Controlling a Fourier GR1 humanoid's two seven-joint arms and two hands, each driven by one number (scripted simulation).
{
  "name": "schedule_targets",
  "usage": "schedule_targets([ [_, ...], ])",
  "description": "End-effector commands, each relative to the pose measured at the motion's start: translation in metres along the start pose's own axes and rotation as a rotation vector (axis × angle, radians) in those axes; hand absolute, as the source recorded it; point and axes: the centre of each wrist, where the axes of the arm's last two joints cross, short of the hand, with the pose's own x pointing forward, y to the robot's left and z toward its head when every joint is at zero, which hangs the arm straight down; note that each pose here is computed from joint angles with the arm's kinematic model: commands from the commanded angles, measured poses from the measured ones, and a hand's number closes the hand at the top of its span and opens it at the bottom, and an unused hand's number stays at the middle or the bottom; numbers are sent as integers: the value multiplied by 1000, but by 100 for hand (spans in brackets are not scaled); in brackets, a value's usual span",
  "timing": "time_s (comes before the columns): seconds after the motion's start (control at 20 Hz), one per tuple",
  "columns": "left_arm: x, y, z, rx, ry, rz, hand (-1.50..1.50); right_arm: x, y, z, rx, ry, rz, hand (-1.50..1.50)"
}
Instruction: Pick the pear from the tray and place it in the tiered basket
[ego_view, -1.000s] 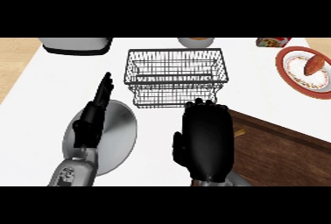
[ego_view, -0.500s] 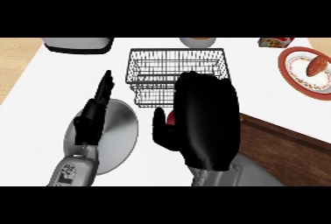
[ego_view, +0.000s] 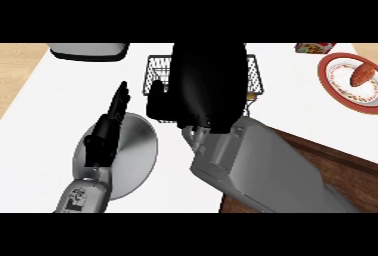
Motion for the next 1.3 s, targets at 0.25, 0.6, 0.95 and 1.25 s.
schedule_targets([
  [0.25, 10, 12, 4, 9, -5, 5, 0, 35, 0, -46, 0, 240, 90, 150],
  [0.6, 5, 11, 0, 34, -3, -1, 0, 21, 26, -74, 79, 275, 87, 150],
  [0.95, 4, -3, 1, 27, -13, 6, 0, -7, 36, -83, 75, 356, -283, -150],
  [1.25, -8, 15, 13, 51, 9, -3, 0, -20, 7, -85, -95, 376, -519, -150],
])
